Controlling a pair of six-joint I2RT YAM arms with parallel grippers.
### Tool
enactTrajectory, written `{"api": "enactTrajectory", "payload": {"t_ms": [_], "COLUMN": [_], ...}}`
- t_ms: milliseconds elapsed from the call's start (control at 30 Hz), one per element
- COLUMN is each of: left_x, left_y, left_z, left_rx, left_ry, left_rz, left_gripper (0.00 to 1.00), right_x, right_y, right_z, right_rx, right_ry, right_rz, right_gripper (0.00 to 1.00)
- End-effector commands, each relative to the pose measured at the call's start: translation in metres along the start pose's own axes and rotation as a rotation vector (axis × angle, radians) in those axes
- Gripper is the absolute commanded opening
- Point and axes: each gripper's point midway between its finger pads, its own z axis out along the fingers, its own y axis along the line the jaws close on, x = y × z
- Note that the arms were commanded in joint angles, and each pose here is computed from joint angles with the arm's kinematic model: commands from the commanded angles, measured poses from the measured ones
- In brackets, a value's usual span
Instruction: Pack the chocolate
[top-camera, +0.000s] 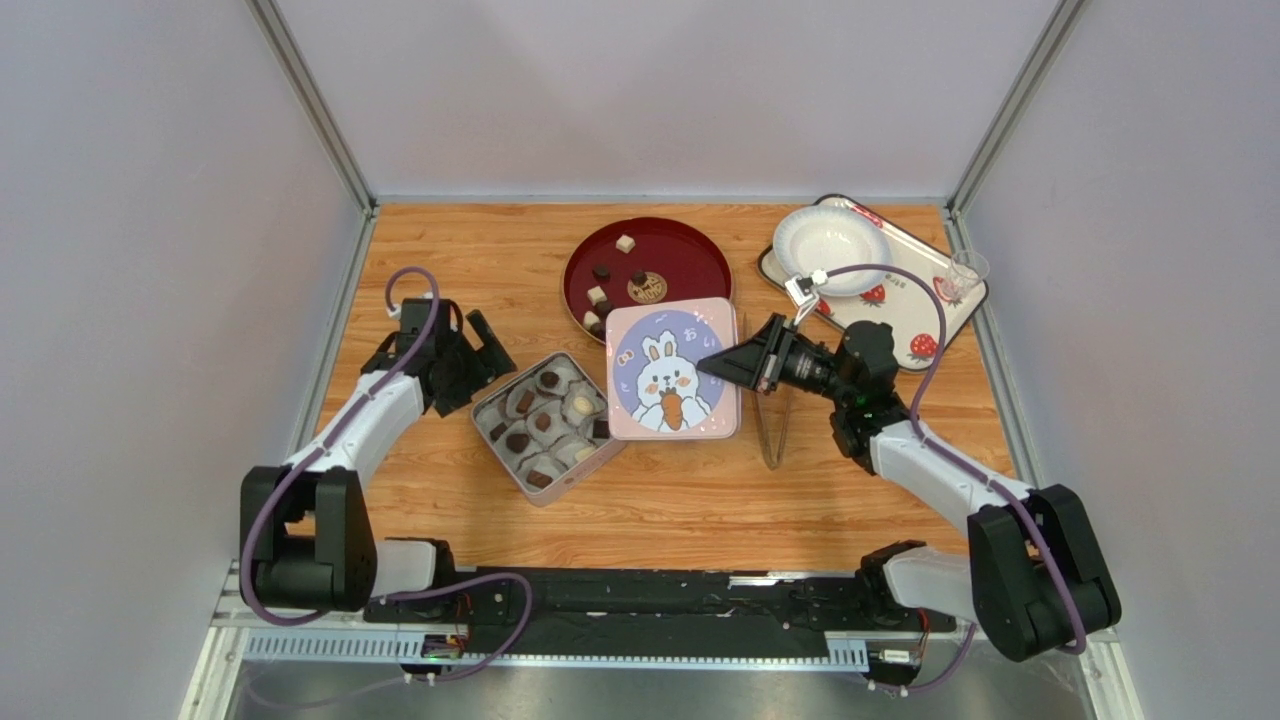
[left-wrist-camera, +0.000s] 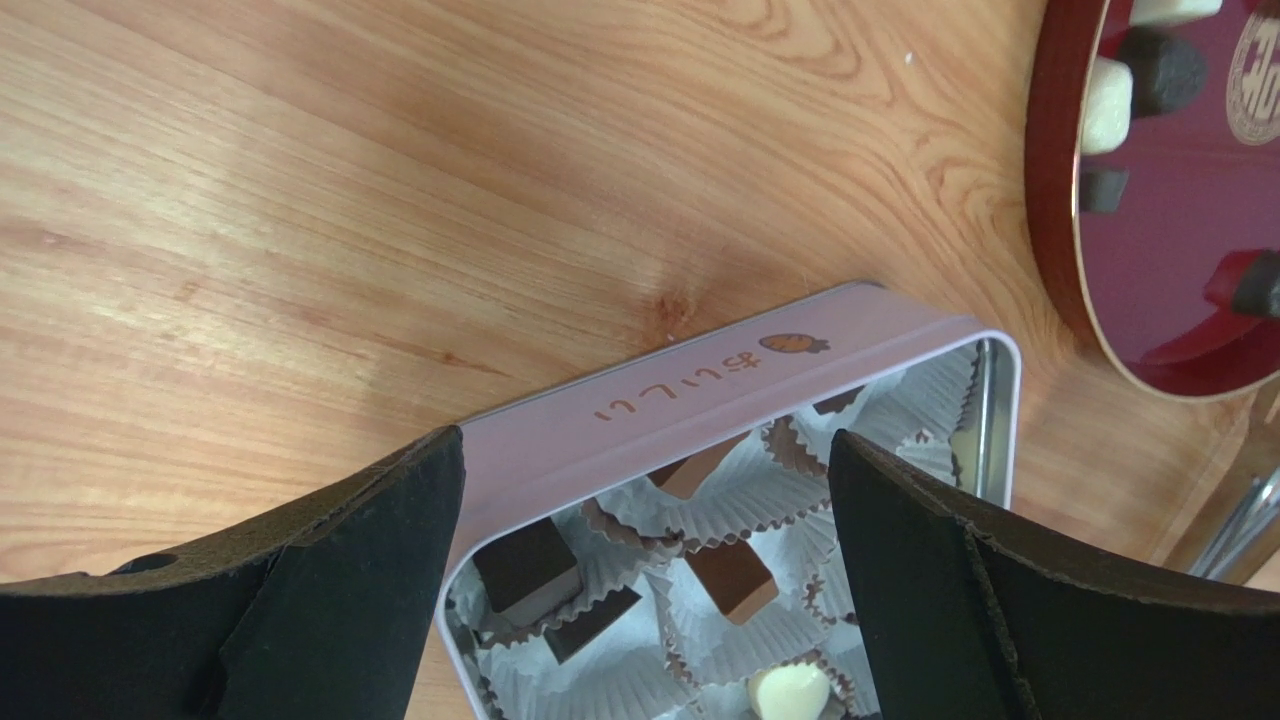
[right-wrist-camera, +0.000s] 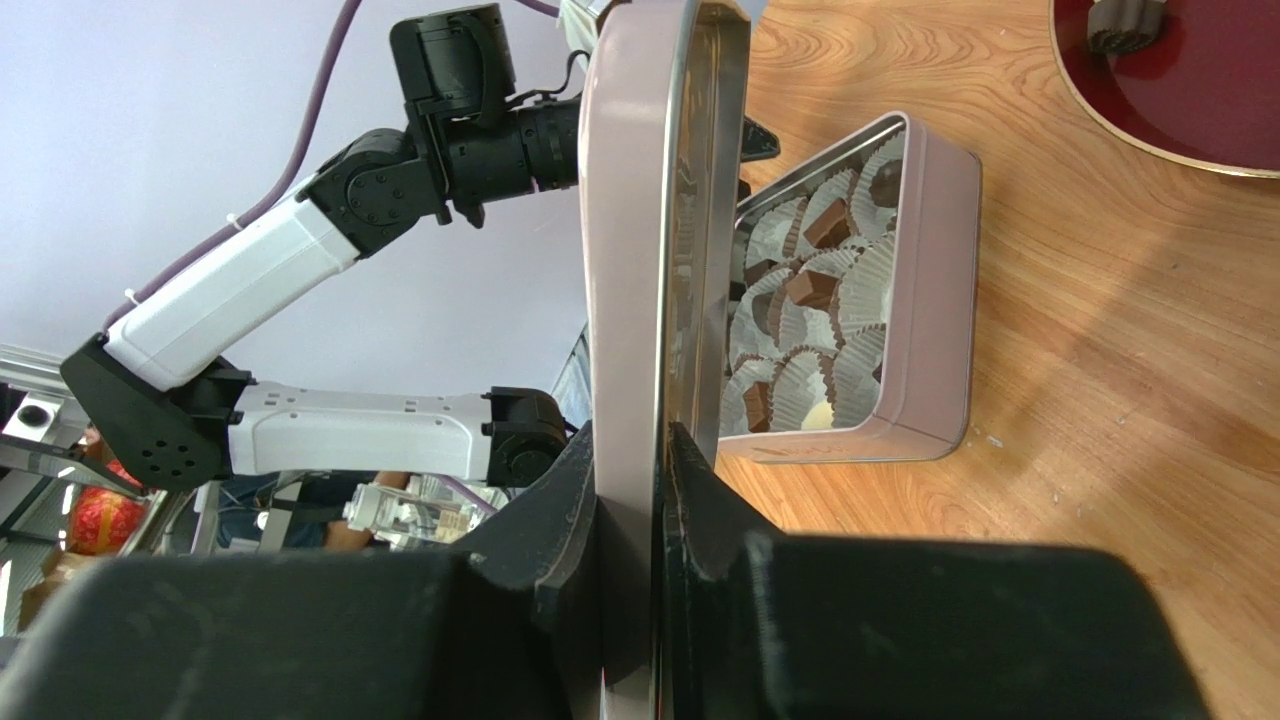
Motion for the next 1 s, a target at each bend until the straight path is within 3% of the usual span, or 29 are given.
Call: {"api": "enactTrajectory", "payload": {"t_ms": [0, 333, 667, 967], "left_x": [-0.011, 0.043, 0.106, 0.133], "left_y": [-0.023, -0.029, -0.069, -0.086], "left_z": [0.000, -0.015, -0.044, -0.082], "left_rx": [0.106, 0.255, 0.419, 0.528], "left_ry": [-0.001, 0.124, 0.267, 0.256], "left_rz": [0.039, -0.033, 0.053, 0.060], "left_gripper": [0.99, 0.96, 0.95, 0.94], "right_x": [-0.005, -0.005, 0.001, 0.007], "right_y": [0.008, 0.002, -0.003, -0.009], "right_z": [-0.005, -0.008, -0.018, -0.014], "right_rx": [-0.010, 0.020, 0.053, 0.071], "right_ry": [-0.028, -0.058, -0.113, -0.114], "right_rz": [-0.069, -0.019, 0.068, 0.120], "right_gripper": [0.00, 0.00, 0.00, 0.00]}}
